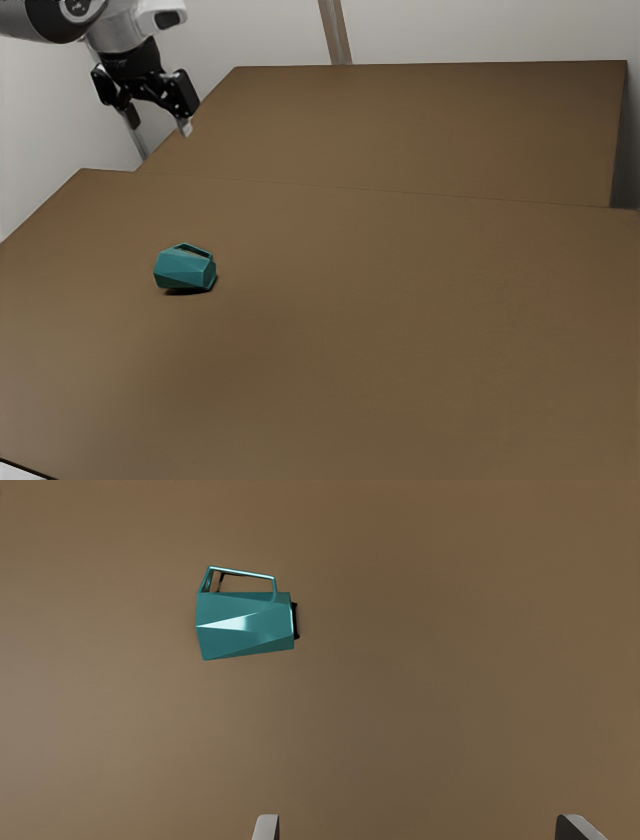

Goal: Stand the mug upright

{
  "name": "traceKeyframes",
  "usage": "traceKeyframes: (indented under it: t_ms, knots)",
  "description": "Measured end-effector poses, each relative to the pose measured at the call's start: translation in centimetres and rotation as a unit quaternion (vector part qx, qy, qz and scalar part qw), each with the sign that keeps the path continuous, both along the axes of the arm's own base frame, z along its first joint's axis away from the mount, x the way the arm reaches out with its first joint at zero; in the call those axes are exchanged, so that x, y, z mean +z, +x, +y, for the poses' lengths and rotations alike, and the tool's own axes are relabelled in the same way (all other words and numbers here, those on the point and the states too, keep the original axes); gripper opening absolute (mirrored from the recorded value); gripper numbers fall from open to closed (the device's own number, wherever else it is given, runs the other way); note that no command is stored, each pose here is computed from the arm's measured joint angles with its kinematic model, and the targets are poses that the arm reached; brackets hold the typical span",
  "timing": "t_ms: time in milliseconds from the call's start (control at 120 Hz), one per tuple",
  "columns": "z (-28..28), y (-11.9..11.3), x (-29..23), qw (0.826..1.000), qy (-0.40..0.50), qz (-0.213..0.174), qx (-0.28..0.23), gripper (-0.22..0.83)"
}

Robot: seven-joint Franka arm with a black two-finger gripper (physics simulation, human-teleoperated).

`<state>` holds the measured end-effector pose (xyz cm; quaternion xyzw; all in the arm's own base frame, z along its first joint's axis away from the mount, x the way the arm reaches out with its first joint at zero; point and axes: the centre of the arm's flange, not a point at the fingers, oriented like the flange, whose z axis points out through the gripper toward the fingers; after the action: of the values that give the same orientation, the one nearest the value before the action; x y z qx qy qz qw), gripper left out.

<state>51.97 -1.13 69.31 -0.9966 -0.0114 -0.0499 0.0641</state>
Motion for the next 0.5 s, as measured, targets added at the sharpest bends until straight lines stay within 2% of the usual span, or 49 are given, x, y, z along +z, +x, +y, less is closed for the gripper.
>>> traceKeyframes:
  t_ms: [208,500]
  knots:
    - [1.6,0.2,-2.4,1.000,-0.001,-0.002,0.017,0.62]
    - [13.1,2.1,-8.7,0.986,-0.085,0.032,0.138,0.62]
